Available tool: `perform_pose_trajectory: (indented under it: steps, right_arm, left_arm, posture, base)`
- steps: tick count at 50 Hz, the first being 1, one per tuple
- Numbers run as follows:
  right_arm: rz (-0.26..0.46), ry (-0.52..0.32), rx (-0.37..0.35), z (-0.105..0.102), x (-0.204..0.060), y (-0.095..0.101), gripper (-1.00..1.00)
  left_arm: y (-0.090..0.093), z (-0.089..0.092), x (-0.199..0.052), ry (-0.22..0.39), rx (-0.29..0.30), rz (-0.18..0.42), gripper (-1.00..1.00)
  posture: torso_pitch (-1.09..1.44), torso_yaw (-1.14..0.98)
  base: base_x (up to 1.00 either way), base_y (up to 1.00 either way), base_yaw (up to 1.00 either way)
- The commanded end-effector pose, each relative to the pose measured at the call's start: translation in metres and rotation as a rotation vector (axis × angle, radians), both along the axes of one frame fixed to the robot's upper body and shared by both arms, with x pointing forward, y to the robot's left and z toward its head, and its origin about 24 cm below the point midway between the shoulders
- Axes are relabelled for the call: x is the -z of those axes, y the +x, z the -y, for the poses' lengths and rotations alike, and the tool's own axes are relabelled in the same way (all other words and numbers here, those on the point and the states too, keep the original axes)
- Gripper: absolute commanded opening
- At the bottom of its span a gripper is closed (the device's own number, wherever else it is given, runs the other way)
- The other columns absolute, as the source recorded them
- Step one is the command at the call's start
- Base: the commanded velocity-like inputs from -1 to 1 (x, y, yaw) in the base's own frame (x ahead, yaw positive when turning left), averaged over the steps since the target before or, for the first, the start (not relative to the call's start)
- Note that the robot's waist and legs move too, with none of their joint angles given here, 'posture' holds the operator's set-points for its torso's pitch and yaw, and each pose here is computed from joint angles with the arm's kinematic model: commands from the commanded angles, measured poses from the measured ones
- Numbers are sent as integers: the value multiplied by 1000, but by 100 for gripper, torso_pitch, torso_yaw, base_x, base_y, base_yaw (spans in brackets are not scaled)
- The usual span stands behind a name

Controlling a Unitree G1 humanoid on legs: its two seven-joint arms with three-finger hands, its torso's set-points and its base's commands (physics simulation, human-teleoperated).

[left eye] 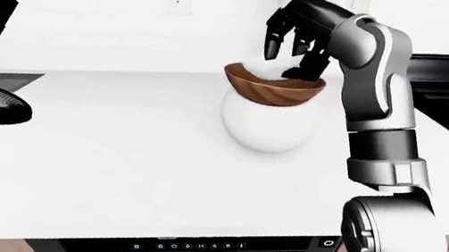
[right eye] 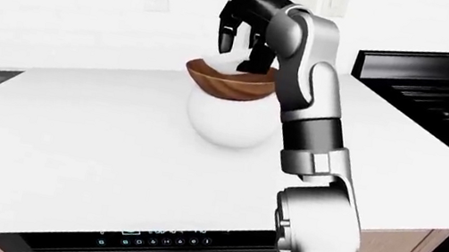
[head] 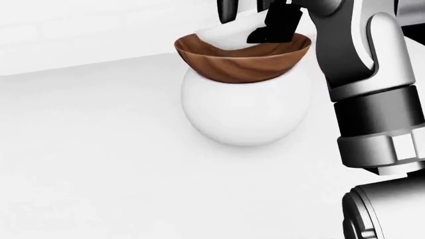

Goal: Stack the bowls from largest to smallest.

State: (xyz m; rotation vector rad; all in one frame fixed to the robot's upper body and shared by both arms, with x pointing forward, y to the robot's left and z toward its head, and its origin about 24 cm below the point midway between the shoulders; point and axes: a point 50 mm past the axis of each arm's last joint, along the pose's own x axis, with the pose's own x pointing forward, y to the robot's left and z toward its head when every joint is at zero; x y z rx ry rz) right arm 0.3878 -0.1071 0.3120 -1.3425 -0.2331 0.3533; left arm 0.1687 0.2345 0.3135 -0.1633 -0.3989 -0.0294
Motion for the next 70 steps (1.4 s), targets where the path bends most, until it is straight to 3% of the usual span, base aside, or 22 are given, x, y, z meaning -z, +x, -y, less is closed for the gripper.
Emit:
perform_pose_trajectory:
  steps: [1,22,26,35,41,50,63,68,70]
  right_arm:
    - [109,17,-16,-3,-26,-9,-61]
    - [97,21,-15,1,-18,-11,-39]
    - [107,22,-18,1,-22,-12,-11]
    - [112,22,-18,2,-24,-14,-9]
    - [139,20,-33,0,-41,-22,-11]
    - [172,34,-53,3,-58,-42,-17]
    - [213,80,-46,37,-59,-94,-23]
    - [227,137,-23,60,-60,-119,-2]
    - [234,143,1,74,-60,-131,27]
  left_arm:
    - [-3,-2,-8,-6,-14,46,100]
    - [0,-2,-4,-8,-14,43,100]
    - [-1,-1,-4,-7,-13,44,100]
    - [-1,-1,-4,-8,-12,43,100]
    - [-1,0,-4,-7,-11,44,100]
    - [0,2,-5,-4,-7,43,100]
    - [-4,1,-14,1,-16,53,100]
    - [-6,-5,-16,-2,-31,55,100]
    - [-8,-9,-18,1,-40,56,100]
  posture:
    - [-38,0]
    - [-38,0]
    - [-38,0]
    - [-38,0]
    - [-38,0]
    - [-38,0]
    - [-38,0]
    - [-38,0]
    - [-38,0]
  base:
    - [0,0,0]
    - [0,0,0]
    - [0,0,0]
    - [0,0,0]
    - [0,0,0]
    - [0,0,0]
    - [0,0,0]
    - [0,0,0]
    - [0,0,0]
